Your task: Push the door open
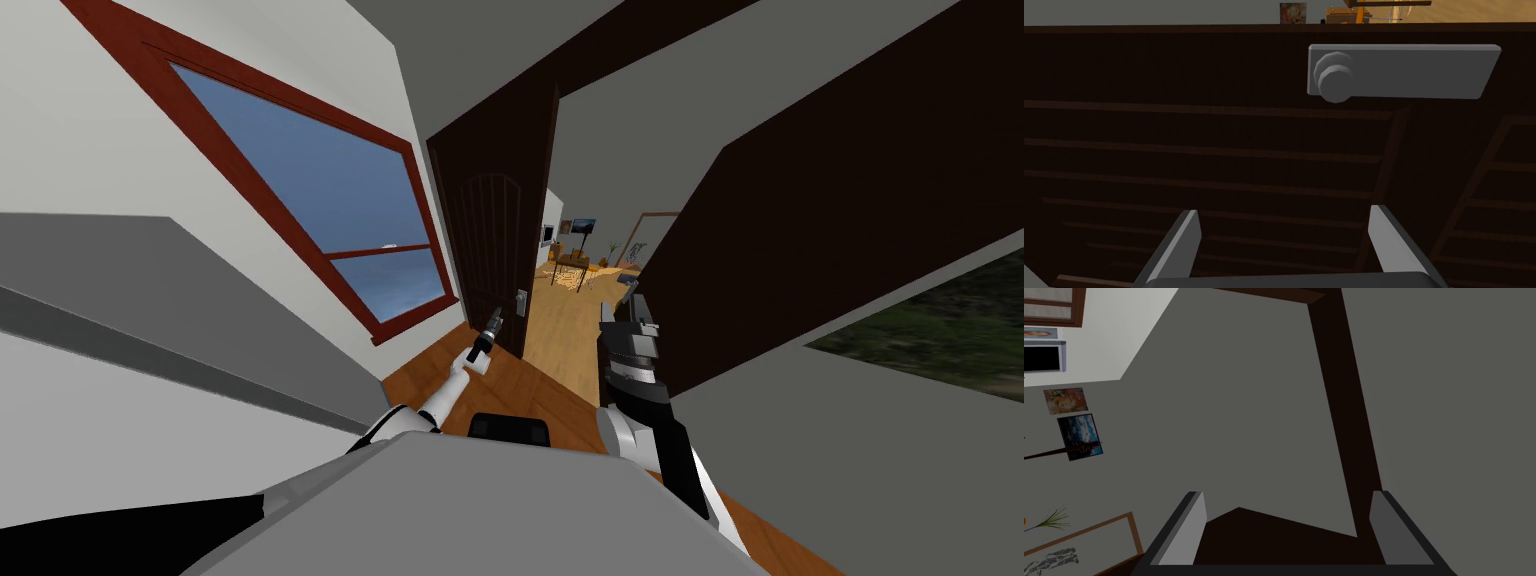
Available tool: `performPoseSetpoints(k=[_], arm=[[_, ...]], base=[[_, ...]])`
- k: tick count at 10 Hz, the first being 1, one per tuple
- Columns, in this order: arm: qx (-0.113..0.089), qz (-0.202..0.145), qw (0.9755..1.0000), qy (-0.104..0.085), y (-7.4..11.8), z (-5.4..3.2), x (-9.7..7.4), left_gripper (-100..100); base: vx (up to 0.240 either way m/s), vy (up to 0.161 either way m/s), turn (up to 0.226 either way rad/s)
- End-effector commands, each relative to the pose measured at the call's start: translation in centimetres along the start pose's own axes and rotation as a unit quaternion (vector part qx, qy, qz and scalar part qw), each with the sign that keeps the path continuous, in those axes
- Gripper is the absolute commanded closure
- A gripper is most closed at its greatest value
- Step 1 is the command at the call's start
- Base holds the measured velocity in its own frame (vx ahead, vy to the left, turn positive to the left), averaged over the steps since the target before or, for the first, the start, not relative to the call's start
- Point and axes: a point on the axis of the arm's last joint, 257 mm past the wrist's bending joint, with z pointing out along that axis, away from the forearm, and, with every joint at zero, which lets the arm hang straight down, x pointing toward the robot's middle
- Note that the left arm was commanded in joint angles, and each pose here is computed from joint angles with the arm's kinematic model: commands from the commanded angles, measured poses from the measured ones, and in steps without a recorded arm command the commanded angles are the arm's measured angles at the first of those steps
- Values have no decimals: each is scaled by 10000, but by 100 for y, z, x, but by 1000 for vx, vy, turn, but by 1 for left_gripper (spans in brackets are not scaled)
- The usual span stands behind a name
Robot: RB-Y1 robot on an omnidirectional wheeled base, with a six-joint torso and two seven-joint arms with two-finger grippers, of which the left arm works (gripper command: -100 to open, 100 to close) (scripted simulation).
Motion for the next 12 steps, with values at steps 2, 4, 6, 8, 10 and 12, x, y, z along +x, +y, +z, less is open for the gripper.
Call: performPoseSetpoints(k=[2, 4, 6, 8, 10, 12], arm=[[-142, 15, 9998, 113, 102, 60, 105, -100], [-244, 28, 9995, 195, 173, 101, 190, -100], [-337, 41, 9991, 270, 236, 134, 270, -100], [-457, 58, 9982, 372, 315, 174, 381, -100], [-521, 67, 9977, 428, 355, 193, 444, -100], [-604, 78, 9969, 502, 406, 215, 530, -100]], base=[[75, 65, -81], [72, 66, -79], [68, 70, -75], [82, 62, -73], [77, 75, -73], [57, 51, -50]])
